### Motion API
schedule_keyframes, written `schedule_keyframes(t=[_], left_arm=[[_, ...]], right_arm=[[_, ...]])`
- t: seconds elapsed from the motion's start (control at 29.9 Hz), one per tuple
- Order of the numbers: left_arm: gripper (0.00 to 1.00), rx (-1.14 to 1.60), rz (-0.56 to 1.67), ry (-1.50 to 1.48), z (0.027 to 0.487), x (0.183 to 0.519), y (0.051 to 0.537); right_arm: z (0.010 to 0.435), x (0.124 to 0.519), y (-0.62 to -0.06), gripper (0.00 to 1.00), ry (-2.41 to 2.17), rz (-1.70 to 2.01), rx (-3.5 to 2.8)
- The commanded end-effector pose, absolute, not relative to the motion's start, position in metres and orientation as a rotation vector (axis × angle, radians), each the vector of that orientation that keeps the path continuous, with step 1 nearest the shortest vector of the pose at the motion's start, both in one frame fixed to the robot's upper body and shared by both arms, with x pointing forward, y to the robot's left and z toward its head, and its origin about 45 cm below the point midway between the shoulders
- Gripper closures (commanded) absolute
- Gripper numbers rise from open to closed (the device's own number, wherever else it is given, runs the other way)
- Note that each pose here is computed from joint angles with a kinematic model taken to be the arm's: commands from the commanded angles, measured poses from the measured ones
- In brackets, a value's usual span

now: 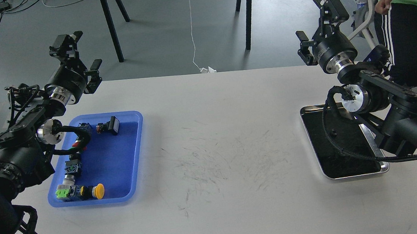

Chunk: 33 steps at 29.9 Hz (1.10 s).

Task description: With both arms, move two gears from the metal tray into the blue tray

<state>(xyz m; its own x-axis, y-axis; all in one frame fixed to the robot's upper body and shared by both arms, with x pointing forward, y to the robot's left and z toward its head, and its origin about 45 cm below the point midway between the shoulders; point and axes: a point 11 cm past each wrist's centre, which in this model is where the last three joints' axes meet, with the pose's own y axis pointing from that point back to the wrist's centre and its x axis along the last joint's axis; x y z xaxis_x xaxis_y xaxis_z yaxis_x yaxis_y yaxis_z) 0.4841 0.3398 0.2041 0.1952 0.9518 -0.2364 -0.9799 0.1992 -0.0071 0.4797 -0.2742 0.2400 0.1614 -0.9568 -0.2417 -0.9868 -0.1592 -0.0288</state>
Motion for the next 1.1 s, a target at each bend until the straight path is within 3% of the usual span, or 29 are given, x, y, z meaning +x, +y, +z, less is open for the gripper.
schedule_keyframes(t=[0.0, 1.07], left_arm=[[0.02, -0.169, 1.362, 0.197, 0.203, 0.484, 0.339], [0.02, -0.192, 1.387, 0.195, 0.208, 0.485, 0.347]], right_arm=[[0.240, 0.480, -0.275, 0.01, 1.911, 0.248, -2.250], [0.241, 0.480, -0.275, 0.01, 1.915, 0.242, -2.245]])
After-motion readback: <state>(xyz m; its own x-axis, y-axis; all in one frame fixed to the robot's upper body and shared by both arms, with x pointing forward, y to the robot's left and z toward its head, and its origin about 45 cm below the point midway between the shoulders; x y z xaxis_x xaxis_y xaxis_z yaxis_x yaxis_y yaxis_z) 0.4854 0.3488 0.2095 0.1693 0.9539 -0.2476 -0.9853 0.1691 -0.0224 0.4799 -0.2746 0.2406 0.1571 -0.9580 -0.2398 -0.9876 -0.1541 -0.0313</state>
